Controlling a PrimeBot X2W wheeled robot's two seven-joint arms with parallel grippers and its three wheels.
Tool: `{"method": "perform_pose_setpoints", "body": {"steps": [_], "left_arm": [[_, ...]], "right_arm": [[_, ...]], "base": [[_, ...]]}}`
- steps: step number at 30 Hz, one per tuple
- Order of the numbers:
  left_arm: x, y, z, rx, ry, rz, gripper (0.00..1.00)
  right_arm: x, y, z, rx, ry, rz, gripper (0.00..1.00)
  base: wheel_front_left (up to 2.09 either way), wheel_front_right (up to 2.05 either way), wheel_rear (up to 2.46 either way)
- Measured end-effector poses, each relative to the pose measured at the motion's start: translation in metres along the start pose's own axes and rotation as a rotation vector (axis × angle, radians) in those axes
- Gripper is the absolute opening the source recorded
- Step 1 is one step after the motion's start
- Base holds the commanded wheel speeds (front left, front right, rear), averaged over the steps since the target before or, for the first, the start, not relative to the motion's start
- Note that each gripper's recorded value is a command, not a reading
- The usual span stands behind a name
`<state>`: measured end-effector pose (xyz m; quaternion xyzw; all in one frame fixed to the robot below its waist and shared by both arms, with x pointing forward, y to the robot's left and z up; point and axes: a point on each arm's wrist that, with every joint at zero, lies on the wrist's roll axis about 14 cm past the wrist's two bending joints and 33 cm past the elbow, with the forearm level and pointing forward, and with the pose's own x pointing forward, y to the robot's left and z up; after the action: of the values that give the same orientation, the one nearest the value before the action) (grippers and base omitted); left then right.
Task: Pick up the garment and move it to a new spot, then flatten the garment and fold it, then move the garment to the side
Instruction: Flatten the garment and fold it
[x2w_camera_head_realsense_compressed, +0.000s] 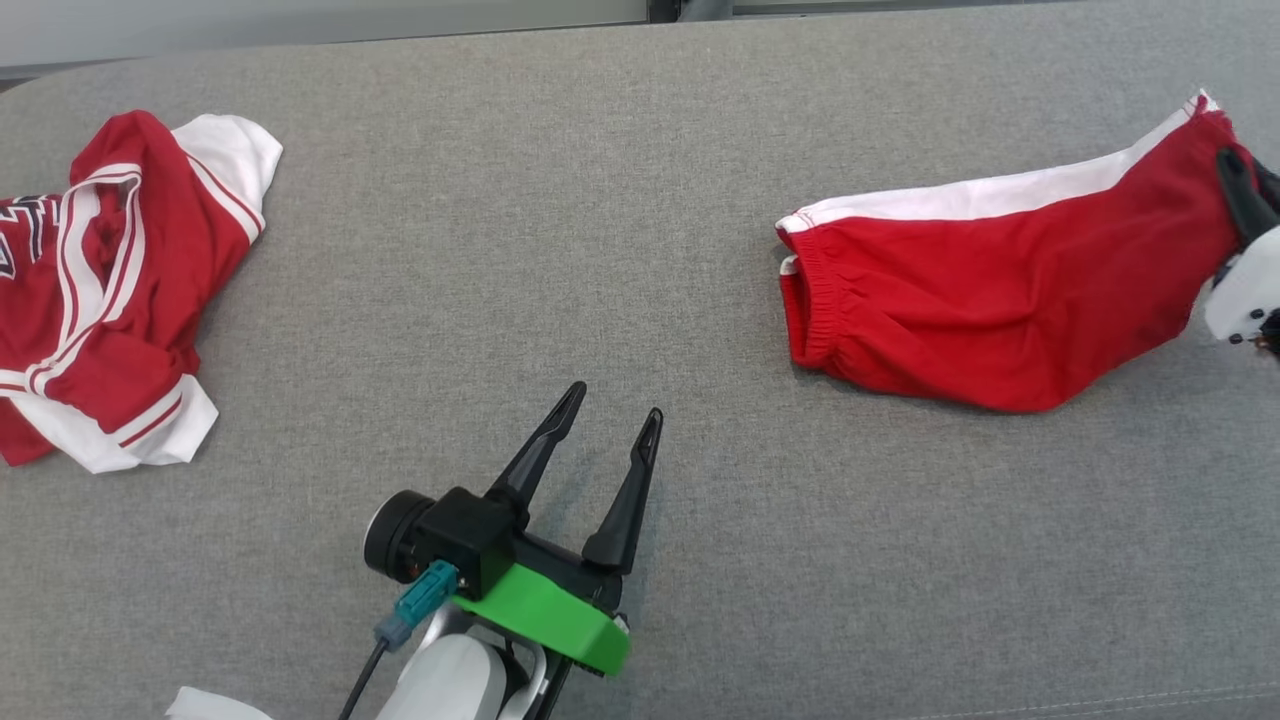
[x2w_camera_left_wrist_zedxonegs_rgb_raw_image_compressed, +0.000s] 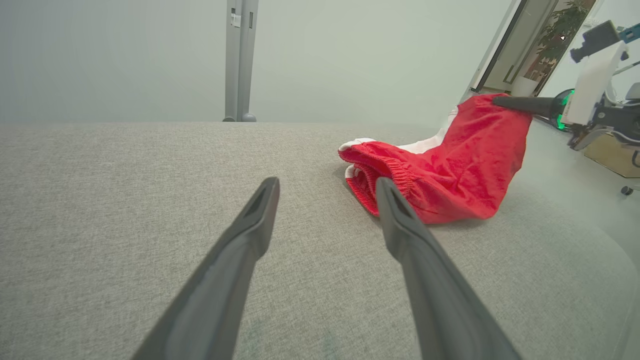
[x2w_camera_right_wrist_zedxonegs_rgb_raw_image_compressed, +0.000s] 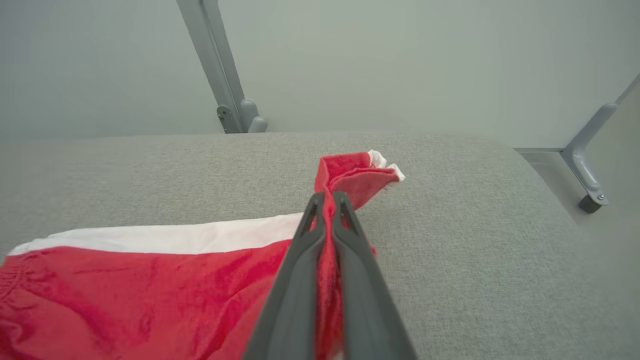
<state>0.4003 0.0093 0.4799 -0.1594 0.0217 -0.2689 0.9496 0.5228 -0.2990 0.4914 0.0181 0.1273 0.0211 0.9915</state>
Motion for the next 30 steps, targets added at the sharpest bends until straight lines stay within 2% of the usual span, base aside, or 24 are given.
{"method": "perform_pose_setpoints", "body": {"steps": [7, 17, 22, 27, 29, 30], "left_arm": [[-0.002, -0.004, 0.003, -0.006, -0.008, -0.003, 1.00], [-0.007, 0.007, 0.006, -0.020, -0.017, 0.037, 1.00], [-0.009, 0.012, 0.007, -0.021, -0.019, 0.057, 1.00], [-0.011, 0.016, 0.006, -0.023, -0.016, 0.068, 1.00], [-0.010, 0.016, 0.006, -0.025, -0.016, 0.069, 1.00], [-0.010, 0.016, 0.006, -0.025, -0.016, 0.069, 1.00]], "right_arm": [[-0.001, 0.061, 0.022, -0.037, -0.044, 0.178, 0.00], [-0.007, 0.162, 0.018, -0.064, -0.042, 0.431, 0.00], [-0.014, 0.195, 0.004, -0.076, -0.008, 0.502, 0.00], [-0.020, 0.211, -0.011, -0.084, 0.036, 0.533, 0.01], [-0.025, 0.217, -0.017, -0.081, 0.054, 0.545, 0.29], [-0.028, 0.221, -0.019, -0.074, 0.061, 0.554, 0.48]], "base": [[0.00, 0.00, 0.00], [0.00, 0.00, 0.00], [0.00, 0.00, 0.00], [0.00, 0.00, 0.00], [0.00, 0.00, 0.00], [0.00, 0.00, 0.00]]}}
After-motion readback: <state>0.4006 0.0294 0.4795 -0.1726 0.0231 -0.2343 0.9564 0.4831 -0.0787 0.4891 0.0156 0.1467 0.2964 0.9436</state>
